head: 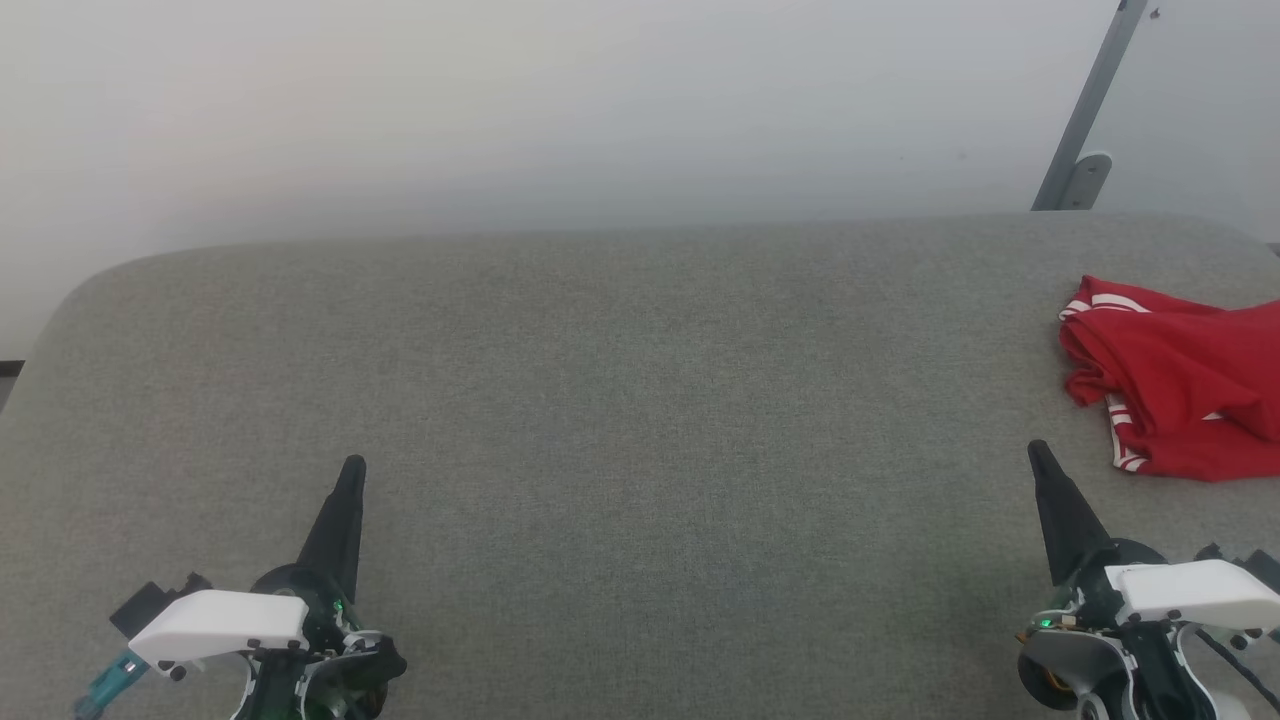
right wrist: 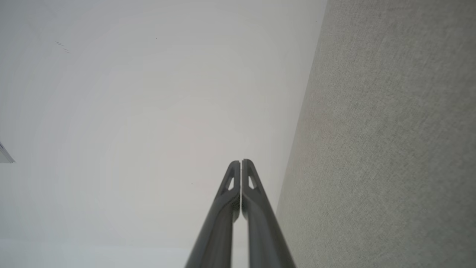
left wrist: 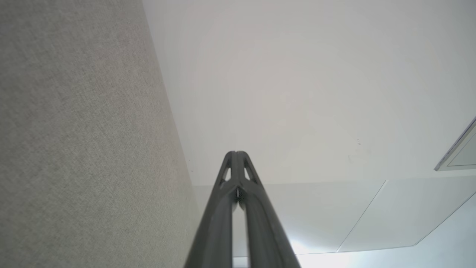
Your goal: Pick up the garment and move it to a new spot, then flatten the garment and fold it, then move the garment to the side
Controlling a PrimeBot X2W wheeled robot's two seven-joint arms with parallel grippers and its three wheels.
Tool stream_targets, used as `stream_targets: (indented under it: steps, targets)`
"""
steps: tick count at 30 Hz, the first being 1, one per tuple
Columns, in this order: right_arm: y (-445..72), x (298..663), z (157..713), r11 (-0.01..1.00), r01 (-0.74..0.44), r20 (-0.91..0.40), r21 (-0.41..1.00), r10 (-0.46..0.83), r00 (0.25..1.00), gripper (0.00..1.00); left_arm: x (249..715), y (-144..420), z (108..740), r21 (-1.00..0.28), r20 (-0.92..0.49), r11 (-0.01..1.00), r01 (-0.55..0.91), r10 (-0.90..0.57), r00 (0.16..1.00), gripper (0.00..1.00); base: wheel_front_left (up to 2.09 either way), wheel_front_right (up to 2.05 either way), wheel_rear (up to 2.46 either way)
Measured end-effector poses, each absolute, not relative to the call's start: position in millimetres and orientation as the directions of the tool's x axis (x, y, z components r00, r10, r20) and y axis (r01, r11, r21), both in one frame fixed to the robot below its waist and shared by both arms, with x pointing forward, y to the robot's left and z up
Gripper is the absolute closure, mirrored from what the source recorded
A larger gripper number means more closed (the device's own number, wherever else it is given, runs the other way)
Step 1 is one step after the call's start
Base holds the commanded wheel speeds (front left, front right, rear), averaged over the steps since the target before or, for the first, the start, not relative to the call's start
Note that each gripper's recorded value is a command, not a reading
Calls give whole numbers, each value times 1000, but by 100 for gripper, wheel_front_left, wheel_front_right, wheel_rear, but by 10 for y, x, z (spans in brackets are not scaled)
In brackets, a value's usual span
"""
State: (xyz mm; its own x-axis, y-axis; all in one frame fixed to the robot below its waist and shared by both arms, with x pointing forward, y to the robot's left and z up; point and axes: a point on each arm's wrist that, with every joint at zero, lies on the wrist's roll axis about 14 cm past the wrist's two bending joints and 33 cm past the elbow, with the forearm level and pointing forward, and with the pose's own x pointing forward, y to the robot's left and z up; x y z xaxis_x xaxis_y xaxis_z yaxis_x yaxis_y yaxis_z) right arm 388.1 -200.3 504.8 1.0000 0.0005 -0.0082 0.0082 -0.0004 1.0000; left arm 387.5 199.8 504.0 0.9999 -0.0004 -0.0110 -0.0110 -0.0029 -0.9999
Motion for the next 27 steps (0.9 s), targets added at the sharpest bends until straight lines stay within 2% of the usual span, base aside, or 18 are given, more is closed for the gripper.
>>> stream_targets:
  steps: [27]
  targets:
    - [-2003, 3881, 5049, 0, 8, -8, 1000, 1, 1000, 100, 3875, 1998, 5040, -1000, -11, -3, -11, 0, 1000, 100, 0, 0, 0]
